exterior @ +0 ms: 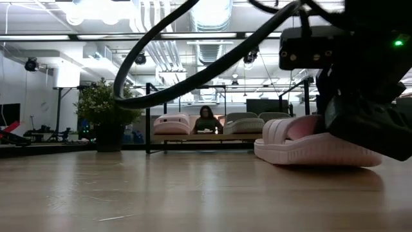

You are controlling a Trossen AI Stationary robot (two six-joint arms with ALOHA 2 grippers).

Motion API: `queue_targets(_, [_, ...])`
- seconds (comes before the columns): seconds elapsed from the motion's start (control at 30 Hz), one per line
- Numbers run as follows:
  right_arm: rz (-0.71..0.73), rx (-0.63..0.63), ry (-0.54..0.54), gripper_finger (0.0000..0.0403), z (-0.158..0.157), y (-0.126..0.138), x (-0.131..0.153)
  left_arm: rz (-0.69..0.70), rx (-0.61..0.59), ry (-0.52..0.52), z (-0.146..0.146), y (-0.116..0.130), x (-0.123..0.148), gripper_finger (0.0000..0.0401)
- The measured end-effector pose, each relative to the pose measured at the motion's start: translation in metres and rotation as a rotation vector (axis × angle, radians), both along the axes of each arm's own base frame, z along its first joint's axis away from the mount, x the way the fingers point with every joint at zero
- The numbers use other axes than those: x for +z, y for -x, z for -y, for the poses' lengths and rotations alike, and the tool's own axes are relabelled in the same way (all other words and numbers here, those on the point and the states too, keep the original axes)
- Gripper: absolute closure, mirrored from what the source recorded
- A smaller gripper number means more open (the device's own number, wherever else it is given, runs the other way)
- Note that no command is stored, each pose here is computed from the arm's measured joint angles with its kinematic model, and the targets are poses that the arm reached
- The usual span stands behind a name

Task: Pick and place slides into the shelf
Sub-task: Put the pink slipper on the shelf

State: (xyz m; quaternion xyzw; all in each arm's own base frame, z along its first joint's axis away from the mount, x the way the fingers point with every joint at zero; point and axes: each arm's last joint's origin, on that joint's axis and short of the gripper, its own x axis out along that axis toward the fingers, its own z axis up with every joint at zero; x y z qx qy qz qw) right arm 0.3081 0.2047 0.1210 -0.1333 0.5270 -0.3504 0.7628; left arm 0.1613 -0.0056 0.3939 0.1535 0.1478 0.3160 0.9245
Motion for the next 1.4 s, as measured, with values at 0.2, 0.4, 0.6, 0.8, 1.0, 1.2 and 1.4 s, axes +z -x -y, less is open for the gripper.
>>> queue_targets(0.2, [-0.005,-0.05,-0.05,0.0389,0.001,-0.002,0.002,-0.003,0.0,0.0,0.0,-0.001,0.0,0.0399])
queue_targets(0.4, [-0.026,-0.055,-0.029,0.0393,-0.004,-0.01,0.031,-0.004,0.0,-0.001,0.0,-0.001,-0.001,0.0399])
queue_targets(0.6, [0.049,-0.034,0.035,0.0393,-0.01,-0.021,0.079,0.0,0.0,0.0,0.0,0.0,0.0,0.0399])
queue_targets(0.8, [0.198,0.007,0.058,0.0394,-0.01,-0.038,0.12,0.0,0.0,0.0,0.0,0.0,0.0,0.0399])
queue_targets(1.0, [0.171,0.06,0.163,0.0394,0.022,-0.062,0.142,0.001,-0.001,0.0,0.0,0.0,0.0,0.0399])
queue_targets(1.2, [0.158,0.019,0.256,0.0394,0.067,-0.084,0.158,0.046,-0.068,0.026,0.0,0.008,0.011,0.04])
queue_targets(1.4, [0.097,-0.003,0.297,0.0394,0.107,-0.099,0.164,0.173,-0.237,0.109,0.0,0.03,0.031,0.04])
